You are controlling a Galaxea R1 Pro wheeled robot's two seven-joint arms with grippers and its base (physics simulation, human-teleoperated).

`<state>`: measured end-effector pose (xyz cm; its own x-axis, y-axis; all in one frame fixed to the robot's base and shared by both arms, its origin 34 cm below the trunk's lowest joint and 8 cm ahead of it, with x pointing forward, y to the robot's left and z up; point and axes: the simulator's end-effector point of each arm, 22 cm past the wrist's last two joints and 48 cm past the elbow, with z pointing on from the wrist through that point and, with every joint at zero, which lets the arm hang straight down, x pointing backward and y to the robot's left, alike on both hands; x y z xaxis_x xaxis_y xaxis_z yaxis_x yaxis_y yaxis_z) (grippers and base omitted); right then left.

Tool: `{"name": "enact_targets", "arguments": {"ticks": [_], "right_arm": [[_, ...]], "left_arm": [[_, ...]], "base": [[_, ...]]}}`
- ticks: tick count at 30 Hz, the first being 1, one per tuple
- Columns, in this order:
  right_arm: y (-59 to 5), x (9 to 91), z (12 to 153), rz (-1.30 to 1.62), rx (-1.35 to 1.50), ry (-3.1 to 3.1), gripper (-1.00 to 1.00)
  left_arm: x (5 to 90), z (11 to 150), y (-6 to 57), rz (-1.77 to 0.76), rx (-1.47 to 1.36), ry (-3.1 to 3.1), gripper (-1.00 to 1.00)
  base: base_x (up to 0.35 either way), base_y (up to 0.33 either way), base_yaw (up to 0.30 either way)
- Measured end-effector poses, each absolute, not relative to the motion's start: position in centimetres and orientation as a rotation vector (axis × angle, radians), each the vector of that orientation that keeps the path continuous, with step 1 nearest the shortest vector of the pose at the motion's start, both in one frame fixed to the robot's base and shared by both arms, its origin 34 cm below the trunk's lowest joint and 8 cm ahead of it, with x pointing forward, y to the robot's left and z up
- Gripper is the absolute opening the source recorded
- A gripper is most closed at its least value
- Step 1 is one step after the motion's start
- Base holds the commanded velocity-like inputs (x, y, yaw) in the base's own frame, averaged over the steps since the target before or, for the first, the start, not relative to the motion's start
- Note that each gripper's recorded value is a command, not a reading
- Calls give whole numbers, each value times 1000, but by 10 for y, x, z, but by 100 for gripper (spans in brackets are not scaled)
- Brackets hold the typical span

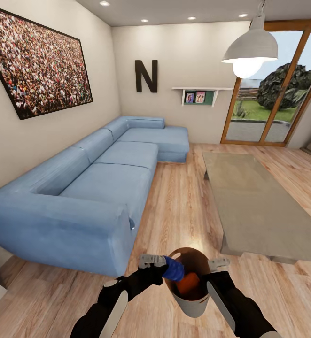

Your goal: Put the three can of soda from the living room inside the tash can in the kitchen.

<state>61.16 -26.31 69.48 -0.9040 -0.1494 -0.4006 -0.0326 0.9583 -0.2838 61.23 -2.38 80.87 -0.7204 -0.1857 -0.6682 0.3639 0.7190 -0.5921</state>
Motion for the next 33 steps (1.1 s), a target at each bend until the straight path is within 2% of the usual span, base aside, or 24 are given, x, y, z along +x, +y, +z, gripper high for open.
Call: {"name": "enact_targets", "arguments": {"ticks": [2, 3, 27, 33], "right_arm": [[-263, 612, 695, -377, -130, 2681, -100], [-263, 612, 695, -376, -130, 2681, -100], [-262, 612, 695, -376, -132, 2681, -100], [-262, 612, 695, -376, -131, 2681, -100]], "left_arm": [[612, 809, -24, -952, 134, 2180, -100], [612, 809, -24, -952, 133, 2180, 100], [613, 809, -24, -955, 132, 2179, 100], [612, 810, -2, -976, 179, 2159, 100]], "base": [[0, 0, 0], [0, 0, 0], [0, 0, 0], [0, 0, 0]]}}
